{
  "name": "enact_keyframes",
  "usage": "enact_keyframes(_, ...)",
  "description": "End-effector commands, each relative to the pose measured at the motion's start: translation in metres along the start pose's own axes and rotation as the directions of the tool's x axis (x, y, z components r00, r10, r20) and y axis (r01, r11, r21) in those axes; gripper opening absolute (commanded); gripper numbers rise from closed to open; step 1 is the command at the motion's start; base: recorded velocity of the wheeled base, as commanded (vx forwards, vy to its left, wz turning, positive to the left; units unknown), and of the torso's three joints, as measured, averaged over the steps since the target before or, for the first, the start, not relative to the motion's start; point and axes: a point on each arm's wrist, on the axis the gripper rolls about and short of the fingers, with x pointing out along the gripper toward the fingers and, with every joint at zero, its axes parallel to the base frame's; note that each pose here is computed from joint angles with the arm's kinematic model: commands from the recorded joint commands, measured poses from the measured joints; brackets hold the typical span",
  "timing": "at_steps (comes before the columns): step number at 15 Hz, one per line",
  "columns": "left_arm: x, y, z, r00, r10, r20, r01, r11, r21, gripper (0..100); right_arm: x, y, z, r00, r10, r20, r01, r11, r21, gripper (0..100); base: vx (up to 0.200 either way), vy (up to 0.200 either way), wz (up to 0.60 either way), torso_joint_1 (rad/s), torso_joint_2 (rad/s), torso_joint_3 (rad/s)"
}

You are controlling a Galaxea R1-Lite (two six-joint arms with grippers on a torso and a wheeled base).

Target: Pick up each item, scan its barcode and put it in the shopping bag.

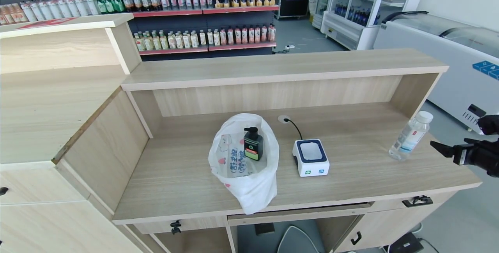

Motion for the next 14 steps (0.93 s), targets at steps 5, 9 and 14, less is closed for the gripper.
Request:
enact_keyframes(5,0.0,0.0,0.0,1.0,0.0,0.0,0.0,1.0,0.0,100,0.036,0.01,-0.017,0.999,-0.032,-0.043,0.03,0.998,-0.055,100,0.0,0.0,0.0,0.0,0.0,0.0)
enact_keyframes(9,0.0,0.0,0.0,1.0,0.0,0.0,0.0,1.0,0.001,100,0.053,0.01,-0.012,1.0,-0.027,-0.008,0.026,0.996,-0.086,100,0.0,0.0,0.0,0.0,0.0,0.0)
enact_keyframes(14,0.0,0.0,0.0,1.0,0.0,0.0,0.0,1.0,0.0,100,0.071,0.022,-0.015,1.0,0.011,0.004,-0.011,0.996,-0.091,100,0.0,0.0,0.0,0.0,0.0,0.0)
